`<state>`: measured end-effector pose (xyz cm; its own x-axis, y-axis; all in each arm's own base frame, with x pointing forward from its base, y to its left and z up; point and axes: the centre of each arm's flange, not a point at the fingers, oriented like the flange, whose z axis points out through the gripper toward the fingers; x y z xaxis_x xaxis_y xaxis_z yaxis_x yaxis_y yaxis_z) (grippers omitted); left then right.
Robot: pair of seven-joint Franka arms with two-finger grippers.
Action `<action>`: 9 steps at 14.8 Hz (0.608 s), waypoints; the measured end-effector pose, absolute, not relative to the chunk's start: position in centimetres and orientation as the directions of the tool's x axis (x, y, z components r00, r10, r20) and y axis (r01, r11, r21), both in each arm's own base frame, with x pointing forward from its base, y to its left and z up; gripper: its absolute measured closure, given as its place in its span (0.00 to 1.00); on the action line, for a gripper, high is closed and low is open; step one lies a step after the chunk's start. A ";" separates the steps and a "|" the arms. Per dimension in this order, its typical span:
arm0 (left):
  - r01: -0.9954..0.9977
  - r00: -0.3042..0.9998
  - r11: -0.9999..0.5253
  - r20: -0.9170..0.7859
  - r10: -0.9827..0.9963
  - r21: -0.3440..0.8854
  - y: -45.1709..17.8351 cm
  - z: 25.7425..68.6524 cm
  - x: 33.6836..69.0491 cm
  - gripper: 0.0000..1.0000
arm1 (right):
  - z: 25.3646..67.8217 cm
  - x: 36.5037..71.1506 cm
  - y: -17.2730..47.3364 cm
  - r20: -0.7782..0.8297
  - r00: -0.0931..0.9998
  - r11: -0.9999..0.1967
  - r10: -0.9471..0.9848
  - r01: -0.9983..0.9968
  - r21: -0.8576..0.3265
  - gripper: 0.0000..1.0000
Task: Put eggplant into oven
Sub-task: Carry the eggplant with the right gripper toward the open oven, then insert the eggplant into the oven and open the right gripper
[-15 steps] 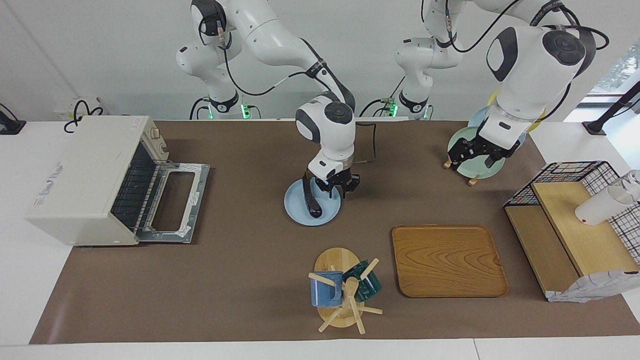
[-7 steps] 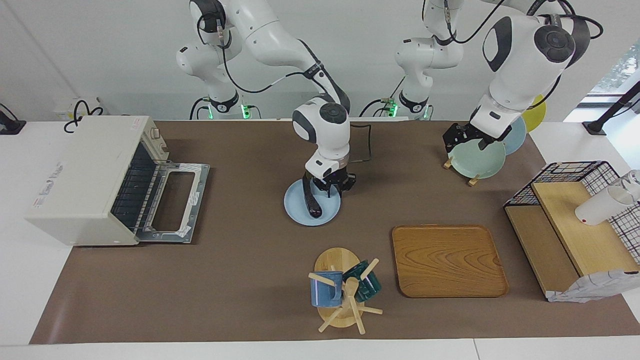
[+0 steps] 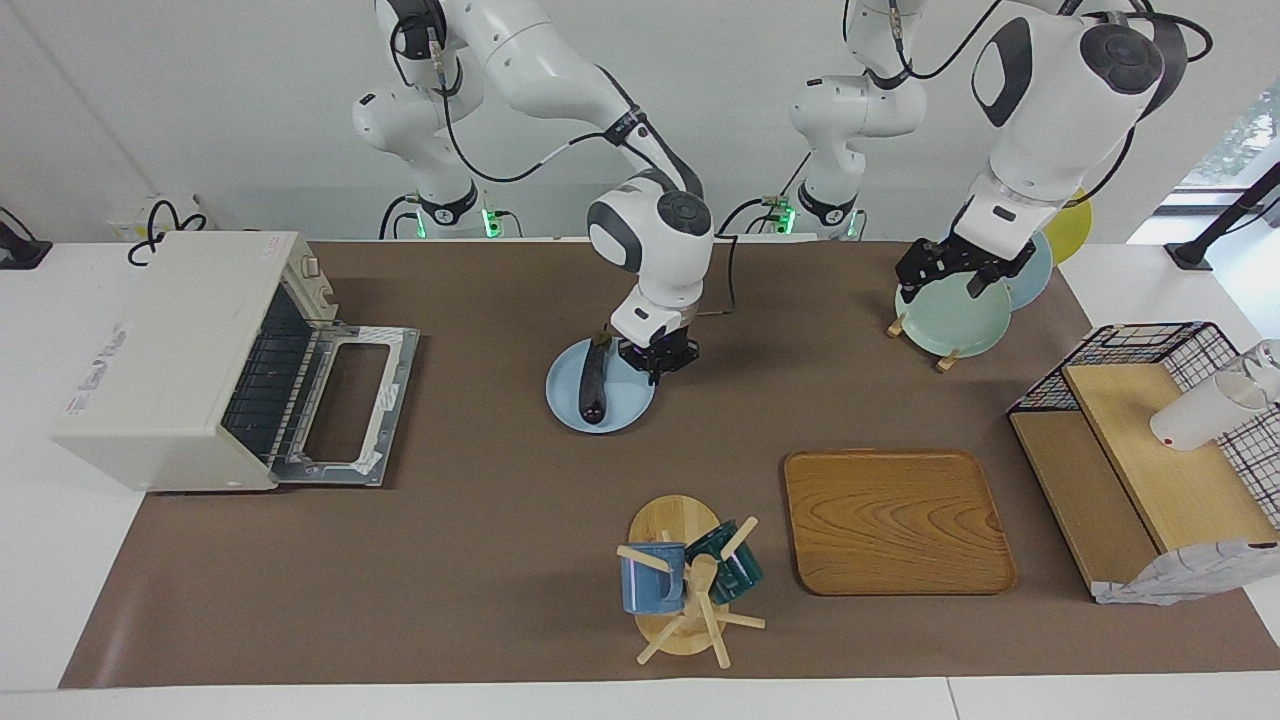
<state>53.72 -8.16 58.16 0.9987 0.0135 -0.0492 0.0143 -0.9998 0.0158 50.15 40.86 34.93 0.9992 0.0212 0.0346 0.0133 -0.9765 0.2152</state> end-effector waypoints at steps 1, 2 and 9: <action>0.014 0.999 -1.000 -0.046 0.013 0.016 -8.1 58.3 53.7 0.00 | 35.9 50.5 39.4 0.021 1.000 -0.969 0.002 -0.004 0.248 0.97; 0.013 0.999 -1.000 -0.045 0.012 0.016 -8.1 58.4 53.7 0.00 | 36.9 51.2 37.2 0.007 1.000 -0.961 -0.021 -0.022 0.275 0.97; 0.004 0.999 -1.000 -0.044 0.004 0.017 -8.4 58.4 53.6 0.00 | 43.3 53.6 11.0 -0.104 0.995 -0.963 0.006 0.033 0.267 0.97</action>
